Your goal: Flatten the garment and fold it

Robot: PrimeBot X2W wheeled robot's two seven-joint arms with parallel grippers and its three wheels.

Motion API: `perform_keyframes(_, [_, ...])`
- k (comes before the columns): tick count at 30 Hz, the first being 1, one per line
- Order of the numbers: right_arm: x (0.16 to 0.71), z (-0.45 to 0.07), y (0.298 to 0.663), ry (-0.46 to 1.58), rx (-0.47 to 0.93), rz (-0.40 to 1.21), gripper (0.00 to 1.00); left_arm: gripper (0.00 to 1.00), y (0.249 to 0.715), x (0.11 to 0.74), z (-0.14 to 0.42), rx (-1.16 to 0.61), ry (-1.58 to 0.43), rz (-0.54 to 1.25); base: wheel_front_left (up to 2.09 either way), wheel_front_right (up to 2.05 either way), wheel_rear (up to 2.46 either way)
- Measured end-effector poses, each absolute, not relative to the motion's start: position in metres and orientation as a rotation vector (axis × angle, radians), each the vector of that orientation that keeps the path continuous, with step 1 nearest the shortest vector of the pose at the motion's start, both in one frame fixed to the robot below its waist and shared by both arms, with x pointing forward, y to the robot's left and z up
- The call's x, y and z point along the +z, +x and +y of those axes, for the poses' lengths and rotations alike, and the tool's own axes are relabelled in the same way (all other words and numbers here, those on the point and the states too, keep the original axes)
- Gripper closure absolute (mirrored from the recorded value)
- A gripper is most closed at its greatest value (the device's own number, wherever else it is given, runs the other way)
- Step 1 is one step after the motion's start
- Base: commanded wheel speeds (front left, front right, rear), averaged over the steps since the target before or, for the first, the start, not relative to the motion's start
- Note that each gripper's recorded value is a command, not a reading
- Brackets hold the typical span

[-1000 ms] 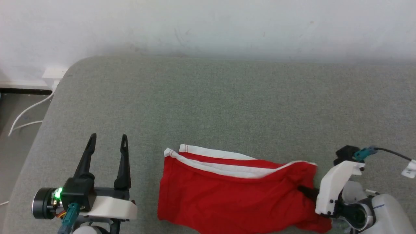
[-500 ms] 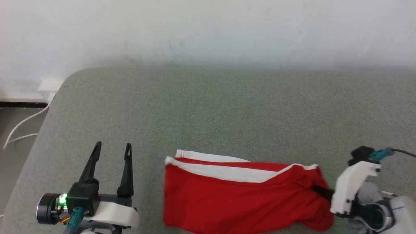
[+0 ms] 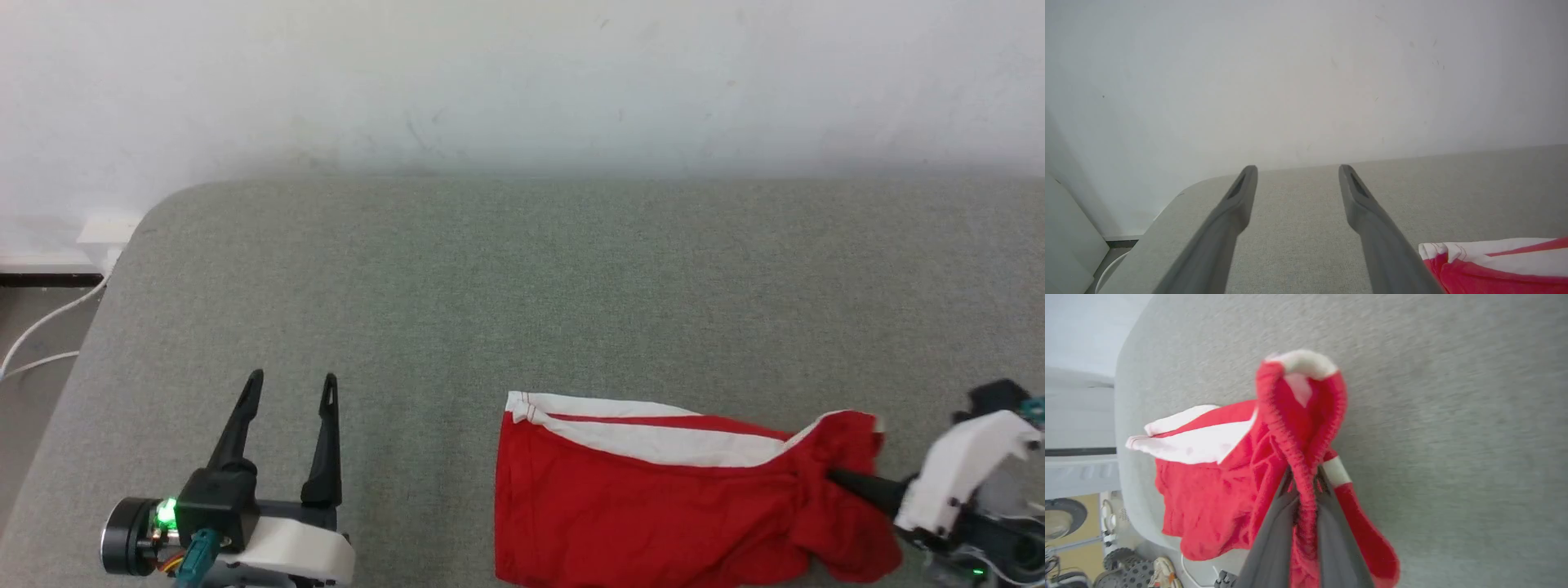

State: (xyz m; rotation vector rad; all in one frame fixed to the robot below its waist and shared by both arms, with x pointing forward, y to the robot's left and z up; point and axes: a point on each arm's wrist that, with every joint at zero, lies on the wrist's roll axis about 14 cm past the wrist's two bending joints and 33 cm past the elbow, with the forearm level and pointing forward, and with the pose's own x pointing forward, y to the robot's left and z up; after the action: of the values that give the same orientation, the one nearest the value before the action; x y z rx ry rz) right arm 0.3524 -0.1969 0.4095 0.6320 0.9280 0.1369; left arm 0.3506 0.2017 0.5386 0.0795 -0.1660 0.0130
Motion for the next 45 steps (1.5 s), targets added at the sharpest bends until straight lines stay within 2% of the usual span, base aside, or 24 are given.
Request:
perform_keyframes(6, [0.435, -0.136, 0.345, 0.778, 0.35, 0.93, 1.0, 0.0, 0.348, 0.54, 0.203, 0.017, 0.079, -0.17, 0.0, 0.0, 0.0])
perform_keyframes(15, [0.439, -0.068, 0.352, 0.833, 0.51, 0.902, 1.0, 0.0, 0.349, 0.535, 0.201, 0.013, 0.069, -0.156, 0.0, 0.0, 0.0])
perform_keyframes(26, [0.424, 0.021, 0.358, 0.733, 0.671, 0.936, 1.0, 0.0, 0.352, 0.531, 0.207, 0.04, 0.05, -0.14, 0.0, 0.0, 0.0])
perform_keyframes(27, [0.423, 0.027, 0.357, 0.713, 0.685, 0.933, 0.94, 0.0, 0.352, 0.529, 0.208, 0.044, 0.049, -0.136, 0.0, 0.0, 0.0])
perform_keyframes(28, [0.423, 0.034, 0.356, 0.706, 0.703, 0.936, 0.99, 0.0, 0.353, 0.528, 0.208, 0.046, 0.048, -0.132, 0.0, 0.0, 0.0])
perform_keyframes(29, [0.423, 0.04, 0.353, 0.705, 0.721, 0.946, 0.96, 0.0, 0.353, 0.527, 0.209, 0.048, 0.046, -0.129, 0.0, 0.0, 0.0])
perform_keyframes(30, [0.421, 0.044, 0.351, 0.694, 0.728, 0.946, 0.78, 0.0, 0.353, 0.526, 0.209, 0.047, 0.043, -0.126, 0.0, 0.0, 0.0])
perform_keyframes(31, [0.42, 0.046, 0.353, 0.672, 0.726, 0.928, 0.15, 0.0, 0.353, 0.525, 0.209, 0.048, 0.043, -0.123, 0.0, 0.0, 0.0])
perform_keyframes(32, [0.419, 0.047, 0.355, 0.659, 0.723, 0.915, 0.0, 0.0, 0.353, 0.525, 0.209, 0.048, 0.042, -0.122, 0.0, 0.0, 0.0])
perform_keyframes(39, [0.424, 0.056, 0.367, 0.545, 0.742, 0.804, 0.0, 0.0, 0.359, 0.526, 0.205, 0.042, 0.031, -0.128, 0.0, 0.0, 0.0])
perform_keyframes(45, [0.435, 0.057, 0.366, 0.143, 0.871, 0.685, 0.0, 0.0, 0.362, 0.529, 0.202, 0.033, 0.031, -0.138, 0.0, 0.0, 0.0])
